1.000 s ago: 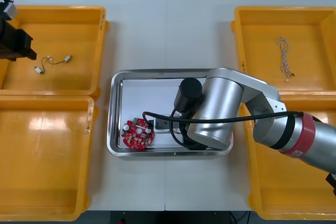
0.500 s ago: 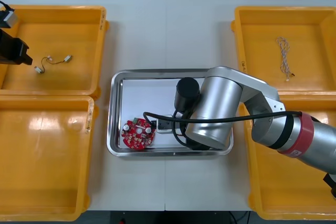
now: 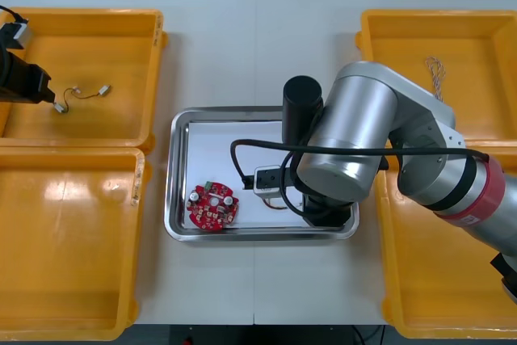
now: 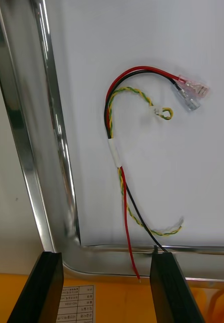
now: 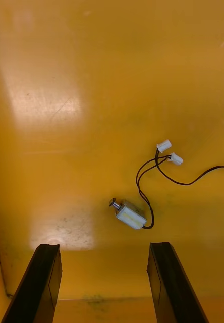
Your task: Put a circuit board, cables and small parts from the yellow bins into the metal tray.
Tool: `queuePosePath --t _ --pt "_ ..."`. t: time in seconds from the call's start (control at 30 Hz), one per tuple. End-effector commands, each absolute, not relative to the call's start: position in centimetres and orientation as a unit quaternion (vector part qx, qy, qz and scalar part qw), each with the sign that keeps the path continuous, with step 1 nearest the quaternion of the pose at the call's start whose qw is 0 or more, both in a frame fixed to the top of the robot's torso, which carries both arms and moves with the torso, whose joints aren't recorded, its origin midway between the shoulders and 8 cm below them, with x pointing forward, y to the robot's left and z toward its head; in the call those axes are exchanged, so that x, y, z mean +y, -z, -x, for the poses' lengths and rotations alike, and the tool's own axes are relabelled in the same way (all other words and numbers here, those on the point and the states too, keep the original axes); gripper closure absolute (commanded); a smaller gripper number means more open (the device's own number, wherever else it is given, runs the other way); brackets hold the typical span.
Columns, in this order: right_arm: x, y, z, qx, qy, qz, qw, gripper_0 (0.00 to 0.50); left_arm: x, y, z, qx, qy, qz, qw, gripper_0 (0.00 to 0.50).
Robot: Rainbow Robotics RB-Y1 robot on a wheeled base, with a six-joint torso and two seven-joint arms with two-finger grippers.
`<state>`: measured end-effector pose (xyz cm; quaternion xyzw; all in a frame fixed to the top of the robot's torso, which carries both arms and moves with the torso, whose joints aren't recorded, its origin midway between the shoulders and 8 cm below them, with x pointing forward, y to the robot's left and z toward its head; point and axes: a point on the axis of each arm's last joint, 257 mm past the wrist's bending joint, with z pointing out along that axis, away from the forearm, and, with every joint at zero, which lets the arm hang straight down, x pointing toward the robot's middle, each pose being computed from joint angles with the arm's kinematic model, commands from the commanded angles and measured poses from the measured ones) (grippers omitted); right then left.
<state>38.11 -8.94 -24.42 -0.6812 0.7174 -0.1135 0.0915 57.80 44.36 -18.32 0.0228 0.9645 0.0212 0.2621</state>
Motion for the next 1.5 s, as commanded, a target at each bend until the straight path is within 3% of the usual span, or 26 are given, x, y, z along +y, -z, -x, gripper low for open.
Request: queuePosePath --t 0.03,0.37,0.53,0.73,1.23,1.27,1.3,1.33,1.37,1.5 --pt "-6.7 19.4 -39.5 0.716 0.093 0.675 0.151 0.000 42.5 16.1 -60.1 0.955 -0.013 -0.037 0.294 0.000" --pt "-9.4 14.9 -40.7 0.747 0.049 0.638 0.177 0.000 41.8 17.6 -60.7 0.954 -0.008 -0.034 0.298 0.000" --pt "-12.1 12.3 -41.8 0.785 0.036 0.586 0.197 0.000 41.8 18.6 -61.1 0.953 -0.020 -0.041 0.300 0.000" --pt "-14.5 9.3 -43.3 0.816 0.044 0.526 0.235 0.000 42.0 19.5 -61.2 0.953 -0.020 -0.040 0.300 0.000" --pt "-22.9 5.8 -47.6 0.904 0.052 0.335 0.260 0.000 41.6 20.7 -61.1 0.954 -0.015 -0.045 0.296 0.000" --pt "-23.4 5.5 -48.0 0.907 0.054 0.324 0.263 0.000 41.7 20.8 -61.0 0.954 -0.016 -0.045 0.296 0.042" --pt "-23.7 5.3 -48.2 0.909 0.055 0.318 0.265 0.000 41.6 20.7 -61.1 0.954 -0.015 -0.046 0.296 0.136" --pt "-24.3 5.1 -48.6 0.912 0.056 0.306 0.266 0.000 41.7 20.8 -61.0 0.954 -0.016 -0.045 0.296 0.345" --pt "-24.8 5.0 -48.9 0.916 0.057 0.296 0.266 0.000 41.6 20.8 -61.0 0.954 -0.015 -0.046 0.295 0.490" --pt "-26.4 4.5 -49.9 0.926 0.054 0.264 0.264 0.000 41.6 20.8 -61.0 0.954 -0.015 -0.047 0.295 0.500"
